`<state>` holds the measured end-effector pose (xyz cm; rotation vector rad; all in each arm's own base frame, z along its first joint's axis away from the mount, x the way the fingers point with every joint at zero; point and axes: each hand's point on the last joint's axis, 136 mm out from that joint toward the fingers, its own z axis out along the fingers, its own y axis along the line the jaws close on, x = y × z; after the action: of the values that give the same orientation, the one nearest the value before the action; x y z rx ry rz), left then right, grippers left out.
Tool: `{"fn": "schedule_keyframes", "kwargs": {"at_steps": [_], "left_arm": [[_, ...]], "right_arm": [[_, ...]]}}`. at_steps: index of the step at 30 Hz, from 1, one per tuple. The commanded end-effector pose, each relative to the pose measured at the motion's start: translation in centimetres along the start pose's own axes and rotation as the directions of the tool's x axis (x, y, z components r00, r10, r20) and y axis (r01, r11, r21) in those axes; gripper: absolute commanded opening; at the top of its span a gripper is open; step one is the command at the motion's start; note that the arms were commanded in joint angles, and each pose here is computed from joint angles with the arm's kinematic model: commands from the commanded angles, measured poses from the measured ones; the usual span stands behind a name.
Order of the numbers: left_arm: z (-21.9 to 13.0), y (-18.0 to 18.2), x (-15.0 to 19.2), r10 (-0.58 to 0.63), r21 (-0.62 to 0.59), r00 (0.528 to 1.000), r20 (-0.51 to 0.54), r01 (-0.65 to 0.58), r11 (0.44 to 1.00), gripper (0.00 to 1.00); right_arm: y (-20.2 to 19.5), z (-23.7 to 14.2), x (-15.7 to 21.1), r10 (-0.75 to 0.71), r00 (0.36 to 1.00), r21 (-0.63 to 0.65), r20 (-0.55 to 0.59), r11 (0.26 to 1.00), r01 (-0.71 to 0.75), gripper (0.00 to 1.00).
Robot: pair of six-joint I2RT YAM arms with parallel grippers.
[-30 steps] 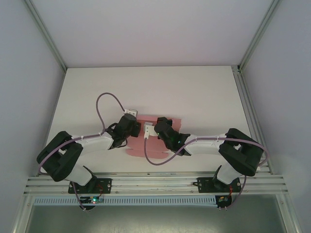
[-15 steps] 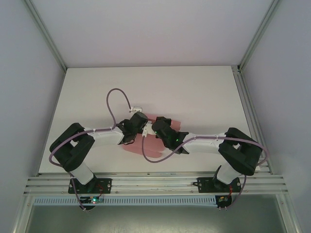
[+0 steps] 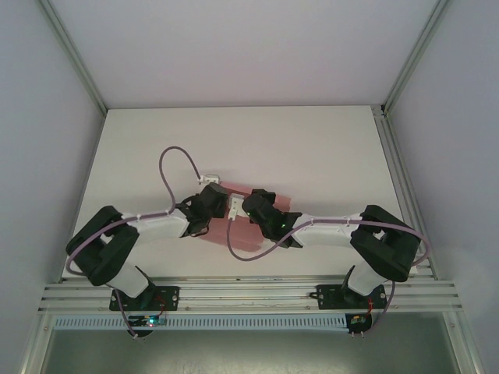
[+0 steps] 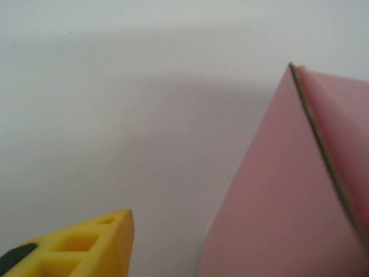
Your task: Assemble paper box
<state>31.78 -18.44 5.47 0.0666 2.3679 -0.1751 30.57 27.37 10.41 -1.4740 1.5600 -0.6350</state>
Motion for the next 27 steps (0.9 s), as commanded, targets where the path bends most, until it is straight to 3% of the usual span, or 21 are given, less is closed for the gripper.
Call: {"fn": "schedule_keyframes", "kwargs": {"at_steps": [1, 5, 10, 13, 21, 27], "left_arm": [[-2.1, -0.4, -0.7, 0.026, 0.079, 1.0, 0.016, -0.027, 0.997, 0.58], [-4.2, -0.8, -1.4, 0.009, 0.142, 0.998, 0.058, -0.018, 0.99, 0.7], [-4.8, 0.2, -1.5, 0.003, 0.112, 0.997, 0.073, -0.011, 0.994, 0.7], [-4.3, 0.3, -1.5, 0.007, 0.092, 0.998, 0.059, -0.012, 0.996, 0.69], [-1.4, 0.2, -2.1, -0.004, 0.067, 1.0, 0.031, 0.001, 0.998, 0.5], [0.4, -1.3, -2.3, -0.001, 0.126, 1.0, 0.011, 0.0, 0.992, 0.46]], "right_arm": [[0.6, 0.4, 1.8, -0.011, 0.997, -0.013, -0.074, 1.0, 0.01, 0.0], [0.5, 0.4, 1.6, -0.008, 0.998, -0.011, -0.067, 1.0, 0.007, 0.0], [0.2, 0.2, 1.3, 0.009, 0.999, -0.006, -0.047, 1.0, -0.009, 0.0], [0.0, 0.2, 1.1, 0.013, 0.999, -0.003, -0.042, 1.0, -0.013, 0.0], [0.1, 0.1, 0.7, 0.013, 1.0, -0.011, -0.026, 1.0, -0.013, 0.0], [0.6, -0.2, 0.3, 0.019, 1.0, -0.04, 0.008, 0.999, -0.019, 0.0]]}}
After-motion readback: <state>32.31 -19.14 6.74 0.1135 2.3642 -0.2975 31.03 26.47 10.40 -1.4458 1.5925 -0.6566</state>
